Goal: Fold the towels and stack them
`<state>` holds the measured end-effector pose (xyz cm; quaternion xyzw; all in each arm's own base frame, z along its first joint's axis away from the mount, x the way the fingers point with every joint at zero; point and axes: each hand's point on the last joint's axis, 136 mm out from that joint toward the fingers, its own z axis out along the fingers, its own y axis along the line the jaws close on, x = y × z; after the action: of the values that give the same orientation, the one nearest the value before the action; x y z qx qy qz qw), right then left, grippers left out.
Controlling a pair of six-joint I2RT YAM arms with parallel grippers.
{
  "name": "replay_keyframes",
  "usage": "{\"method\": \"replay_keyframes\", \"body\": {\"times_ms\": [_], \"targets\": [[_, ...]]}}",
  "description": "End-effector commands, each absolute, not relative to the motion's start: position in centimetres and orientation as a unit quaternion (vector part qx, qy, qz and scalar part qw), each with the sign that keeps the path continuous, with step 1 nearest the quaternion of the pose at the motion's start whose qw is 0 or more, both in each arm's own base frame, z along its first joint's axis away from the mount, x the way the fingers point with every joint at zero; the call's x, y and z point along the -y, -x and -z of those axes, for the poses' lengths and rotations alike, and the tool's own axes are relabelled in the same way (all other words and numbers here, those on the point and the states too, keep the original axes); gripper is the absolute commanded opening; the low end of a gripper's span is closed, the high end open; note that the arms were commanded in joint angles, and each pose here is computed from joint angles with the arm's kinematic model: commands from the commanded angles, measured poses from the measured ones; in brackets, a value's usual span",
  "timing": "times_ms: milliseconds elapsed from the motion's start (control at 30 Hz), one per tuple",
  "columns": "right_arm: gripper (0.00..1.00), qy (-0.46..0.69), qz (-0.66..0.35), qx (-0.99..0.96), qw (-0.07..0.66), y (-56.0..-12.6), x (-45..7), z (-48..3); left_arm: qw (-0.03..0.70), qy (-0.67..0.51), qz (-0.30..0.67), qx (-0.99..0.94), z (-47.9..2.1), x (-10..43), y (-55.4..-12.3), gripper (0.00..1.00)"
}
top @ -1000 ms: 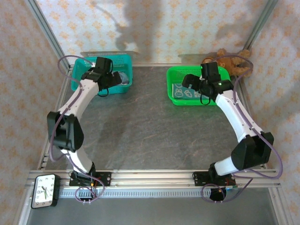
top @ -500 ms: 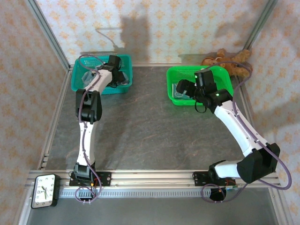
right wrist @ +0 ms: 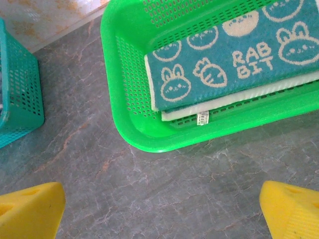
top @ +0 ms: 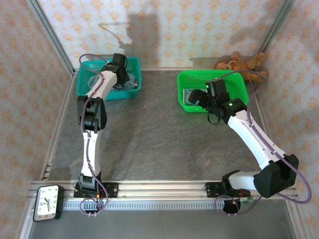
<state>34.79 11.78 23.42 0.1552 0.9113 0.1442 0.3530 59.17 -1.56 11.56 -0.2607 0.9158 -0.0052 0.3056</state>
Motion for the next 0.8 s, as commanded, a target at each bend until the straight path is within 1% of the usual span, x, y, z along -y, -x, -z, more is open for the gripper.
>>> {"method": "replay_keyframes", "body": {"times_ms": [0,267,433,533,600,767], "targets": [[0.99,-0.163,-0.145,-0.906,0.362,-35.4,-11.9,-23.7,0.376,0.271,0.035,-0.885,-21.2,1.3,-58.1,0.0],[0.99,-0.16,-0.162,-0.904,0.361,-36.3,-12.8,-23.6,0.431,0.259,0.084,-0.86,-30.4,2.1,-55.0,0.0],[0.99,-0.159,-0.172,-0.904,0.357,-36.6,-13.3,-23.4,0.465,0.232,0.122,-0.845,-36.2,4.0,-51.8,0.0],[0.99,-0.157,-0.178,-0.904,0.355,-36.6,-13.6,-23.2,0.468,0.205,0.132,-0.849,-37.8,6.1,-49.5,0.0],[0.99,-0.157,-0.18,-0.904,0.355,-36.5,-13.6,-23.1,0.462,0.187,0.138,-0.856,-37.8,7.6,-47.9,0.0],[0.99,-0.15,-0.183,-0.906,0.35,-36.1,-13.7,-22.7,0.432,0.149,0.14,-0.878,-35.3,11.5,-43.0,0.0]]}}
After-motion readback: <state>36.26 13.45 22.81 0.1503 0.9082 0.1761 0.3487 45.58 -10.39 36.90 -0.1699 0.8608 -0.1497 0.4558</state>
